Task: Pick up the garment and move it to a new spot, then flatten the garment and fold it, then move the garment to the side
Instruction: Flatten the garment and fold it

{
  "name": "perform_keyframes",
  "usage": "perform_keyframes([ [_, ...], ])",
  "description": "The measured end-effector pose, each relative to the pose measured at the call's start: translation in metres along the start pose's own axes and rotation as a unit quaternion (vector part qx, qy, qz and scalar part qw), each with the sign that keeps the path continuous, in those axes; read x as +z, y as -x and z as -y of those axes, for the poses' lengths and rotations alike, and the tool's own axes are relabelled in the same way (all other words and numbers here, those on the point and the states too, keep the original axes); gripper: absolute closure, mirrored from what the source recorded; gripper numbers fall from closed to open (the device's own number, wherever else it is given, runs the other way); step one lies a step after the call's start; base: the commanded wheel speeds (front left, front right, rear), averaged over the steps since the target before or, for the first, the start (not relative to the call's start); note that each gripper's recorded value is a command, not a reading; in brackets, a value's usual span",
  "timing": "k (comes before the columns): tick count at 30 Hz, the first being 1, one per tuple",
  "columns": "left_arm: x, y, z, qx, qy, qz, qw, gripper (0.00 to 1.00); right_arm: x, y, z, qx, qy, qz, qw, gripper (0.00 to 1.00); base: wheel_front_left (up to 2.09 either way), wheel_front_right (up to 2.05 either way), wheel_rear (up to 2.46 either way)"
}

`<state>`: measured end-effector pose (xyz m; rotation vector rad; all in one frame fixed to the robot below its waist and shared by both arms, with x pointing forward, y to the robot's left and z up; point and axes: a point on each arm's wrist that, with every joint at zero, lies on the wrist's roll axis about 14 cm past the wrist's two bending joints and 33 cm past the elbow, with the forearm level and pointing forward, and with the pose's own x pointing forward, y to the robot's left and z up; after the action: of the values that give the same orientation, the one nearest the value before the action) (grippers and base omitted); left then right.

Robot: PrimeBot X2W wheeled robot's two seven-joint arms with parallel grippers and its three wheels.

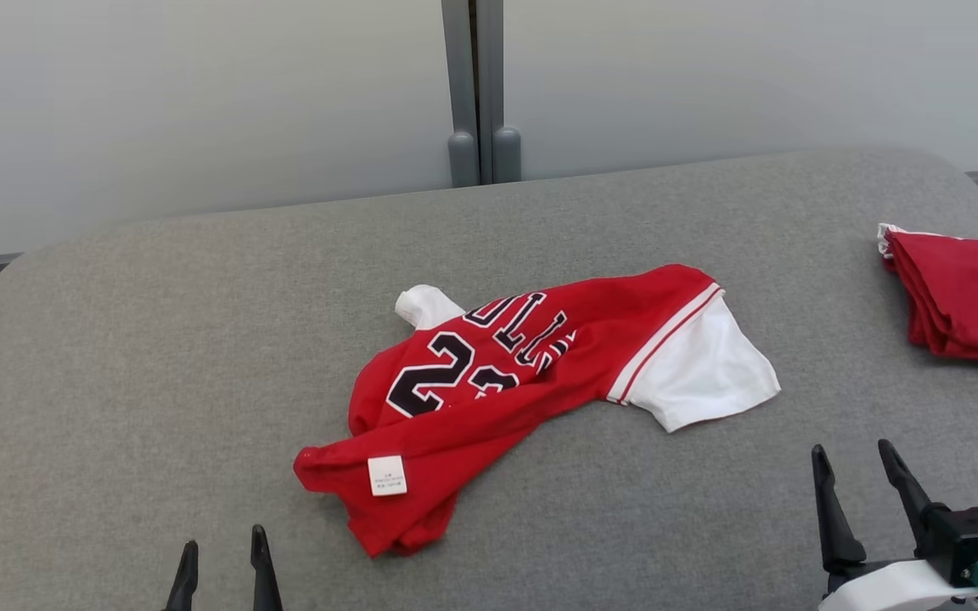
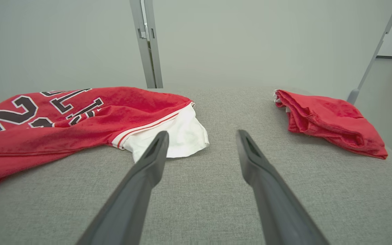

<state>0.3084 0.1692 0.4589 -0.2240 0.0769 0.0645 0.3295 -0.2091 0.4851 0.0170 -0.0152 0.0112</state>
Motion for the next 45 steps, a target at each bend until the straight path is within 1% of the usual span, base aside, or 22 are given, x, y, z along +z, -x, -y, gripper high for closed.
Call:
perform_keyframes([
  [7,-0.002,0.009,-0.008,0.011,0.001,-0.003,1.000,0.00,-0.002,-0.001,-0.012,0.013,-0.008,-0.002,1.000,0.00,0.00,0.00,0.00],
  [27,-0.004,0.014,-0.010,0.015,0.004,-0.005,1.000,0.00,0.000,-0.008,-0.023,0.032,-0.008,0.001,0.999,0.00,0.00,0.00,0.00],
  [30,-0.004,0.012,-0.005,0.008,-0.001,-0.004,1.000,0.00,0.002,-0.012,-0.024,0.031,-0.024,0.005,0.999,0.00,0.00,0.00,0.00],
  [32,-0.004,0.009,0.001,-0.003,-0.005,-0.004,1.000,0.00,0.001,-0.019,-0.027,0.031,-0.048,0.004,0.998,0.00,0.00,0.00,0.00],
  [33,-0.008,0.007,0.006,-0.011,-0.011,-0.012,1.000,0.00,0.001,-0.024,-0.029,0.037,-0.046,0.001,0.998,0.00,0.00,0.00,0.00],
  [37,-0.018,-0.007,0.018,-0.038,-0.040,-0.040,0.998,0.00,0.003,-0.052,-0.019,0.045,-0.026,-0.040,0.998,0.00,0.00,0.00,0.00],
  [38,-0.018,-0.014,0.022,-0.048,-0.053,-0.050,0.996,0.00,0.000,-0.060,-0.019,0.051,-0.013,-0.064,0.997,0.00,0.00,0.00,0.00],
  [41,-0.020,-0.031,0.033,-0.070,-0.073,-0.084,0.991,0.00,-0.006,-0.078,-0.016,0.062,0.017,-0.119,0.991,0.00,0.00,0.00,0.00],
  [43,-0.024,-0.040,0.041,-0.086,-0.084,-0.114,0.986,0.00,-0.015,-0.086,-0.014,0.072,0.053,-0.163,0.982,0.00,0.00,0.00,0.00],
  [45,-0.025,-0.047,0.043,-0.093,-0.099,-0.132,0.982,0.00,-0.024,-0.092,-0.014,0.076,0.062,-0.193,0.976,0.00,0.00,0.00,0.00],
])
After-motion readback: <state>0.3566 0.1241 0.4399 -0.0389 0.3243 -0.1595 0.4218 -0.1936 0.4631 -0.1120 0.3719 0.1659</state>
